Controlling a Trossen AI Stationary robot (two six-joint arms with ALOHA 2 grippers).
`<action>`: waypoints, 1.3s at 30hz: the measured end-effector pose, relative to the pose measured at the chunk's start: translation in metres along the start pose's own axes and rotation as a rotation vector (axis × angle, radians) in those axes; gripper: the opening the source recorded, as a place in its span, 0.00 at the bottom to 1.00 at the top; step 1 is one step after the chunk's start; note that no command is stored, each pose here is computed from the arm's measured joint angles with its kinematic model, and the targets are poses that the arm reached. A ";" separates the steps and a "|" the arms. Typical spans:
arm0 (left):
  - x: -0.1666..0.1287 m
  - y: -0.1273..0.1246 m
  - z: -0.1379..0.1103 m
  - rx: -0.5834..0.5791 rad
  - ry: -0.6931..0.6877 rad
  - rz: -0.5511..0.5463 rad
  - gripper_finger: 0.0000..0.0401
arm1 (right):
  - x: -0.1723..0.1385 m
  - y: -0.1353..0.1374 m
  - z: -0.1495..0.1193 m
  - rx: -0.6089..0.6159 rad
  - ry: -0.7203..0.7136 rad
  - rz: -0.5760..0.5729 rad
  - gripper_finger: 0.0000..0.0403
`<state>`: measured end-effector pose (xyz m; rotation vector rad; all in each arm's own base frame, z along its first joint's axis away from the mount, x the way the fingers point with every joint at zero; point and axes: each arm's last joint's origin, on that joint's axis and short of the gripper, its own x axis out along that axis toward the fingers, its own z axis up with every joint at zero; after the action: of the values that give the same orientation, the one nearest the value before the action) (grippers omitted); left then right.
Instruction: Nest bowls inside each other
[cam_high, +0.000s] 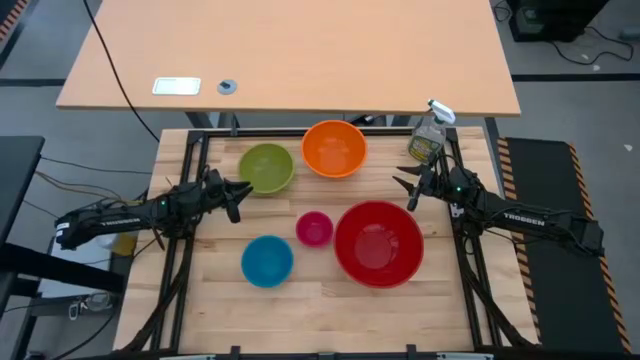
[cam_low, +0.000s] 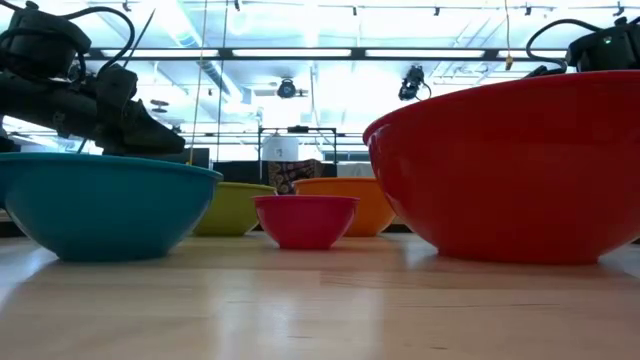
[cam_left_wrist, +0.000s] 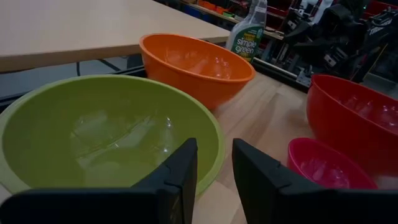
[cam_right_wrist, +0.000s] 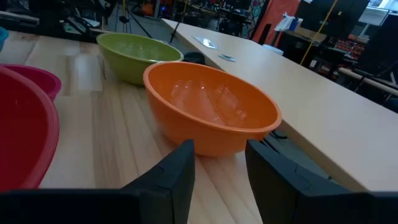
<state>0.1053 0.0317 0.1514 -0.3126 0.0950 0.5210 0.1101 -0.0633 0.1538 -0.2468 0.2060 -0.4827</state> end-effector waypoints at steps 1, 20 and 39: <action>0.000 0.000 0.001 -0.006 -0.007 0.001 0.26 | 0.000 0.000 0.000 0.000 0.000 0.000 0.37; -0.008 -0.008 0.037 -0.331 -0.383 -0.107 0.26 | 0.000 0.000 0.000 0.000 0.000 0.000 0.37; -0.015 -0.010 0.053 -0.652 -0.541 -0.215 0.26 | -0.012 -0.014 0.046 0.367 -0.515 -0.089 0.37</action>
<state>0.0975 0.0330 0.2066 -0.7952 -0.6403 0.3959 0.1048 -0.0614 0.2030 -0.0149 -0.3959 -0.5203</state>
